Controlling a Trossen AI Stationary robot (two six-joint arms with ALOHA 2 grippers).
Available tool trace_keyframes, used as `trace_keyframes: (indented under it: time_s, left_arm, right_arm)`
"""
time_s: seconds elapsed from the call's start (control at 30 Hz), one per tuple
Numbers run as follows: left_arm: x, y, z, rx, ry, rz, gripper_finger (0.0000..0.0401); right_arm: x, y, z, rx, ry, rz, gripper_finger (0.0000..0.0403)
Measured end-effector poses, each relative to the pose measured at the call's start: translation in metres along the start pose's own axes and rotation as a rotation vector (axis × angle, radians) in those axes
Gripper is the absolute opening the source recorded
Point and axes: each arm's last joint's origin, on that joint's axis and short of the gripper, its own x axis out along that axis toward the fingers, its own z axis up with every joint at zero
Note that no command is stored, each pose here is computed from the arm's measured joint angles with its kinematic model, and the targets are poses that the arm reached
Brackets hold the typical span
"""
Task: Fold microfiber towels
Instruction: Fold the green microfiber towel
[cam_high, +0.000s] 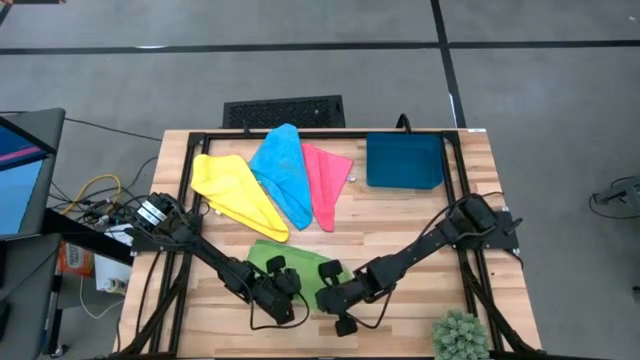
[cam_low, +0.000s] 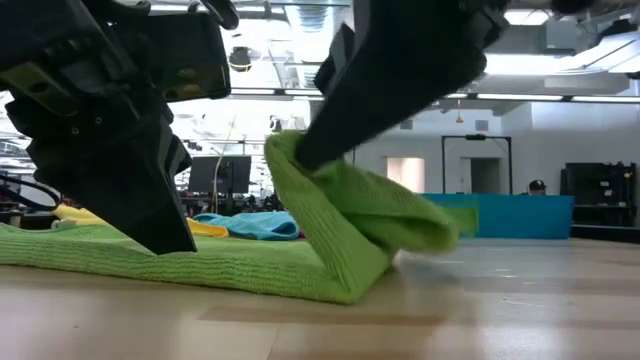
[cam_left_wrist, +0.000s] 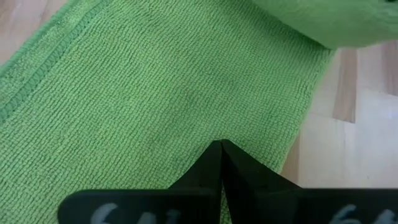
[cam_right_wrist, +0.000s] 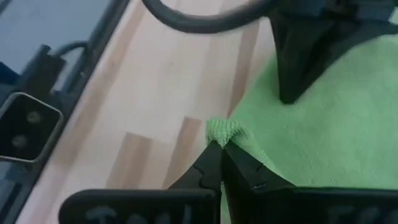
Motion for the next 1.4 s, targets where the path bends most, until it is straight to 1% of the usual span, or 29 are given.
trace_keyframes:
  time_s: [0.17,0.3,0.4,0.5,0.6,0.73,0.87,0.93,1.0,1.1,1.17,1.23,1.3,1.4]
  left_arm:
    - [0.001,0.001,0.001,-0.007,-0.007,-0.001,0.0000]
    - [0.001,0.001,0.002,-0.008,-0.008,-0.001,0.0000]
    - [0.001,0.001,0.002,-0.010,-0.009,-0.002,0.0000]
    - [0.001,0.001,0.002,-0.010,-0.009,-0.002,0.0000]
    - [0.001,0.001,0.002,-0.011,-0.009,-0.002,0.0000]
    - [0.001,0.001,0.003,-0.012,-0.009,-0.003,0.0000]
    - [0.000,-0.002,0.007,0.006,-0.004,-0.005,0.0000]
    - [-0.002,-0.006,0.011,0.023,-0.005,-0.011,0.0000]
    - [-0.005,-0.009,0.015,0.049,0.002,-0.013,0.0000]
    - [-0.008,-0.011,0.019,0.078,0.016,0.007,0.0000]
    - [-0.009,-0.012,0.022,0.096,0.016,0.025,0.0000]
    - [-0.011,-0.013,0.025,0.111,0.010,0.042,0.0000]
    - [-0.013,-0.015,0.027,0.128,-0.002,0.050,0.0000]
    - [-0.015,-0.018,0.029,0.143,-0.015,0.051,0.0000]
  right_arm:
    - [0.005,-0.001,-0.003,-0.011,0.015,-0.001,0.0034]
    - [0.009,-0.007,-0.005,-0.003,0.021,-0.010,0.0053]
    - [0.014,-0.009,-0.005,0.003,0.016,-0.008,0.0077]
    - [0.017,-0.009,-0.011,-0.001,0.052,-0.005,0.0108]
    - [0.016,-0.008,-0.007,0.000,0.025,-0.002,0.0142]
    - [0.016,-0.009,-0.007,-0.001,0.031,-0.004,0.0184]
    - [0.015,-0.009,-0.006,0.001,0.029,-0.003,0.0209]
    - [0.015,-0.010,-0.005,0.004,0.026,-0.004,0.0214]
    - [0.007,-0.011,-0.001,0.005,0.017,-0.007,0.0216]
    - [-0.007,-0.011,0.012,0.009,-0.018,-0.019,0.0216]
    - [-0.014,-0.013,0.017,0.011,0.008,-0.027,0.0213]
    - [-0.020,-0.013,0.020,0.008,0.060,-0.033,0.0209]
    - [-0.029,-0.014,0.020,0.004,0.146,-0.044,0.0205]
    - [-0.038,-0.009,0.007,0.008,0.318,-0.062,0.0199]
